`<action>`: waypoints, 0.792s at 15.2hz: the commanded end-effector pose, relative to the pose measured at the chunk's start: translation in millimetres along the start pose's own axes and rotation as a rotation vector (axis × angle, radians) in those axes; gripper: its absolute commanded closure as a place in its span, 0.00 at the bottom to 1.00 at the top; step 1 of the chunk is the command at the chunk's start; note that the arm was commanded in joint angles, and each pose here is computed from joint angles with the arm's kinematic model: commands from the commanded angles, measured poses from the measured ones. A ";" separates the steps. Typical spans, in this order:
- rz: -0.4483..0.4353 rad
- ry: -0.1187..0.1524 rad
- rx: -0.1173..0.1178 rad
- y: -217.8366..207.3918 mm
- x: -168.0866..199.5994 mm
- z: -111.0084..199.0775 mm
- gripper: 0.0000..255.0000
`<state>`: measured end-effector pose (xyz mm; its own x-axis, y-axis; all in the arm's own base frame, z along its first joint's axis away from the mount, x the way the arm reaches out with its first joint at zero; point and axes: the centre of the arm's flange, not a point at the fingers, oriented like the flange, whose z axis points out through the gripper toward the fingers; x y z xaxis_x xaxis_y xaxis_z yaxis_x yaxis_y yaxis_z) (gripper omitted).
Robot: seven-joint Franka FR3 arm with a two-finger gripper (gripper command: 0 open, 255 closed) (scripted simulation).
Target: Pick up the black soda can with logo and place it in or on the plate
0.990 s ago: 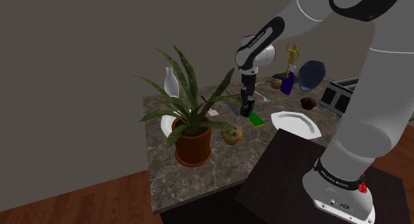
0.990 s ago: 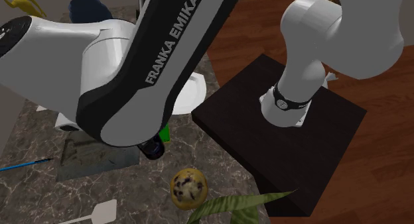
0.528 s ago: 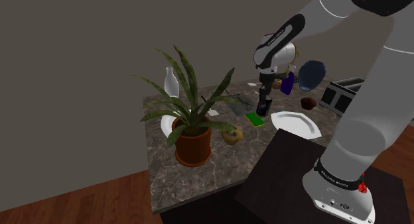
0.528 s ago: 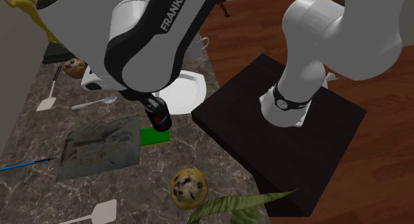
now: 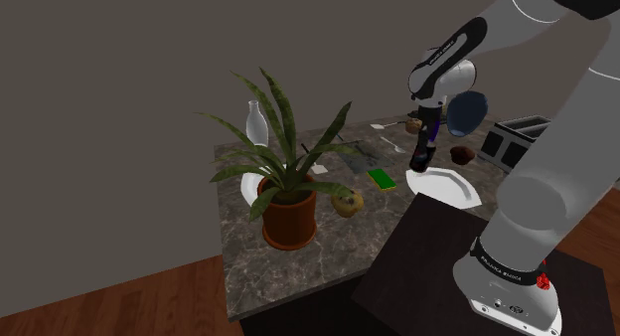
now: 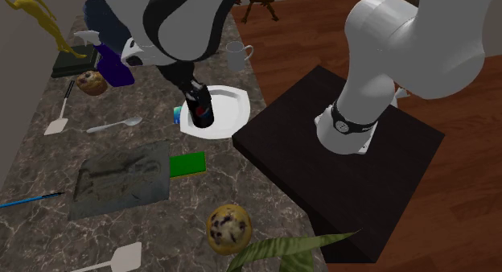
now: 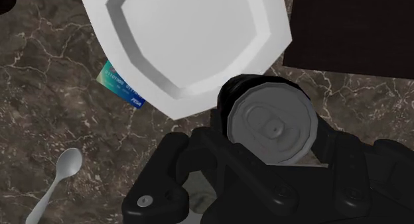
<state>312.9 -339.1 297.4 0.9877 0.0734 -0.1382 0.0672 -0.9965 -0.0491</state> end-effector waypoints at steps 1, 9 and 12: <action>-0.002 0.001 0.000 15.0 -22.0 1.8 1.00; -0.002 0.001 0.000 65.3 -95.3 7.2 1.00; -0.002 0.001 0.000 66.0 -93.1 22.8 1.00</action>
<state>222.6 -410.5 289.3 0.9876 0.0746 -0.1379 0.0683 -0.9964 -0.0500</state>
